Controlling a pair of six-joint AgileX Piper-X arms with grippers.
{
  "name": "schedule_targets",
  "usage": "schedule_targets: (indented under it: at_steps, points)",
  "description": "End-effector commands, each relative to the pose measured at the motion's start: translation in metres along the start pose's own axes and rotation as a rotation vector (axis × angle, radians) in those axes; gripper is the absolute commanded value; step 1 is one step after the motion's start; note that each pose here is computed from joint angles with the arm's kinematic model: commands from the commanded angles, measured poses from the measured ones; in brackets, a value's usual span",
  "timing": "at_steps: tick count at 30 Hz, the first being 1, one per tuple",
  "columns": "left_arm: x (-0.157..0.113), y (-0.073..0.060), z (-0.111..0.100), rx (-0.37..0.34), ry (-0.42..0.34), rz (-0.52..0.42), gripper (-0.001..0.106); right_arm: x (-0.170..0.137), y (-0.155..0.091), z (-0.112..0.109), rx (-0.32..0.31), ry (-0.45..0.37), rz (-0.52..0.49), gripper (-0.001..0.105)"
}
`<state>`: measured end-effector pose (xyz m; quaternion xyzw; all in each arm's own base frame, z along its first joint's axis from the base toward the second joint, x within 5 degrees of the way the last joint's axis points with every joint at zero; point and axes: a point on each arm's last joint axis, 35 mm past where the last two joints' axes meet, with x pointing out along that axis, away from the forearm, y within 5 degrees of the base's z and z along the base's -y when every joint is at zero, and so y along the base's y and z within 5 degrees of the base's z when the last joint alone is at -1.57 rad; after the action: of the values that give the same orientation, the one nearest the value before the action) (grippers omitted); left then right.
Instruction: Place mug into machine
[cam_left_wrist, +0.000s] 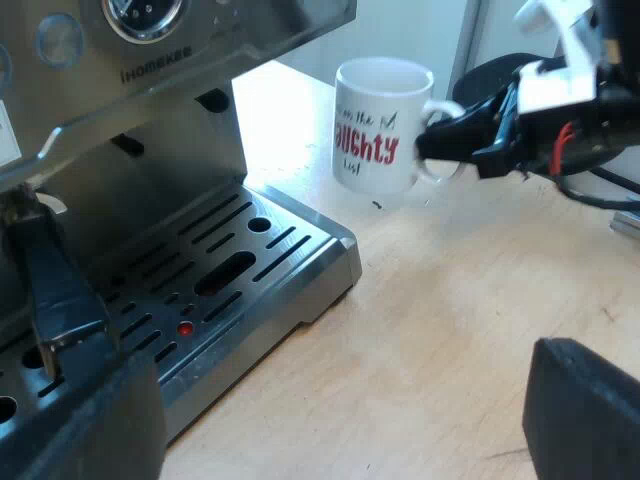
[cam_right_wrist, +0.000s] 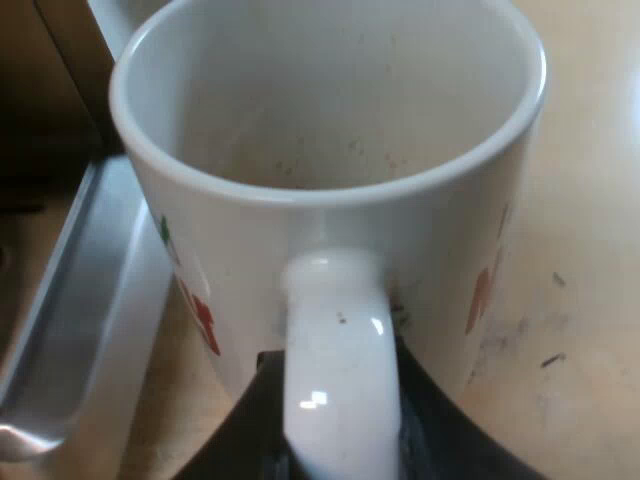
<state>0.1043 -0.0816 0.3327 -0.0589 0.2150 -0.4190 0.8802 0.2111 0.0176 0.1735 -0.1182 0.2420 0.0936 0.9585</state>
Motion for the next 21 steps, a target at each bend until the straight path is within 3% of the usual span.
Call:
schedule_targets:
  at_steps: [1, 11, 21]
  points:
    - [0.000, -0.002, 0.003, 0.011, -0.013, -0.014, 0.079, -0.019, -0.003, 0.017, -0.030, -0.088, -0.015, 0.000]
    - [0.000, -0.002, 0.003, 0.011, -0.013, -0.014, 0.079, -0.079, 0.000, 0.025, -0.034, -0.120, 0.009, 0.000]
    - [0.000, -0.002, 0.003, 0.011, -0.013, -0.014, 0.079, -0.133, 0.004, 0.036, -0.033, -0.095, 0.123, 0.000]
